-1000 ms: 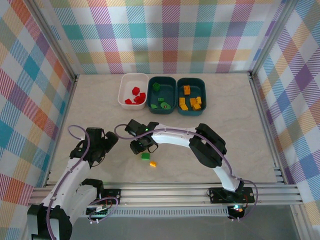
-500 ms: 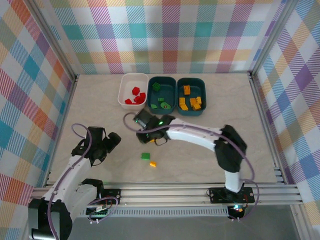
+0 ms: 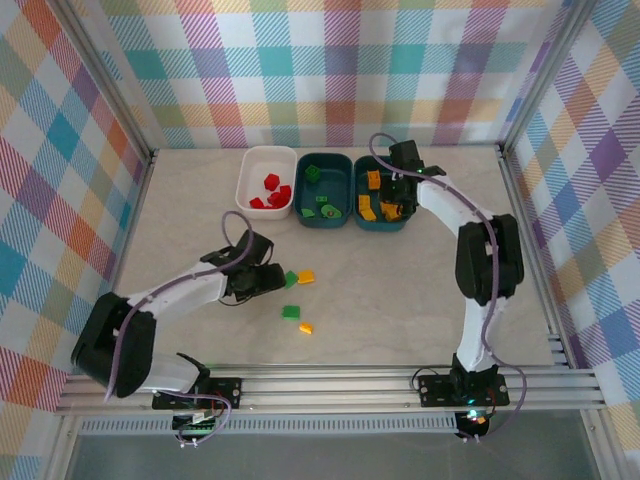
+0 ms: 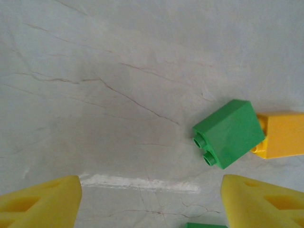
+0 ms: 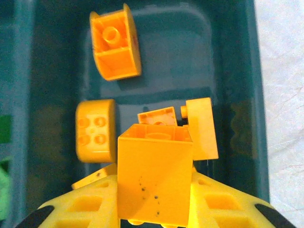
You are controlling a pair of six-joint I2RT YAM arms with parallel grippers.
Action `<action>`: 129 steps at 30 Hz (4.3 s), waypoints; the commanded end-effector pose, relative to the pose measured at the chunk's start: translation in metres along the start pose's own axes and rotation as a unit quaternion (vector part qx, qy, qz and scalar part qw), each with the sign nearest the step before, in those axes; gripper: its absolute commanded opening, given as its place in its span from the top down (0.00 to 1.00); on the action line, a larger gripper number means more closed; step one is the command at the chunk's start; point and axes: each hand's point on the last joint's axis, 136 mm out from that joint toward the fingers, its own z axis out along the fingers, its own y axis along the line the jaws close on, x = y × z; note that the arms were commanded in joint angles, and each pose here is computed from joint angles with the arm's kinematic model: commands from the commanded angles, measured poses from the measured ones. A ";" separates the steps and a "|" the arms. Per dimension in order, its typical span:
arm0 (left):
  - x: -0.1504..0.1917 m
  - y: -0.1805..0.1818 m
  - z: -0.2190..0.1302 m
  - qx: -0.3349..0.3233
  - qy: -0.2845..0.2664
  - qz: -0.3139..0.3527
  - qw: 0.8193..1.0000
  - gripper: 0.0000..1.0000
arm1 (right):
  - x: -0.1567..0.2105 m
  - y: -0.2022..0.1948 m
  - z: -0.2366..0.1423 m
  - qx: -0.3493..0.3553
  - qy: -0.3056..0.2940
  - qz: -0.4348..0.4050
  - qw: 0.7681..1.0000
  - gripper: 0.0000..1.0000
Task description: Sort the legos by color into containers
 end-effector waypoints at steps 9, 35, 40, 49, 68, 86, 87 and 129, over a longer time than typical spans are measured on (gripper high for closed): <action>-0.001 -0.015 0.017 -0.103 0.005 0.128 0.986 0.34 | -0.029 0.027 -0.045 -0.054 -0.035 -0.013 0.998 0.44; -0.001 -0.077 0.037 -0.023 0.029 0.161 0.986 0.41 | 0.147 0.108 -0.079 -0.130 0.044 -0.111 0.984 0.39; -0.013 -0.071 0.011 -0.025 -0.002 0.146 0.989 0.37 | 0.167 0.121 -0.070 -0.166 0.078 -0.174 0.968 0.35; -0.032 -0.009 -0.007 -0.029 -0.018 0.033 0.999 0.32 | 0.222 0.159 -0.047 -0.165 0.126 -0.335 0.919 0.25; -0.028 0.029 -0.046 0.035 -0.058 -0.044 0.997 0.27 | 0.222 0.171 0.006 -0.102 0.116 -0.413 0.897 0.37; -0.012 0.001 -0.029 0.099 -0.026 -0.042 0.994 0.27 | 0.111 0.122 -0.060 -0.066 -0.028 -0.270 0.960 0.70; -0.007 -0.007 -0.025 0.099 -0.020 -0.028 0.994 0.27 | 0.085 0.103 -0.066 -0.049 -0.051 -0.228 0.971 0.70; -0.013 0.078 -0.031 0.065 -0.072 -0.250 0.963 0.06 | 0.316 0.183 -0.125 -0.141 0.132 -0.473 0.860 0.31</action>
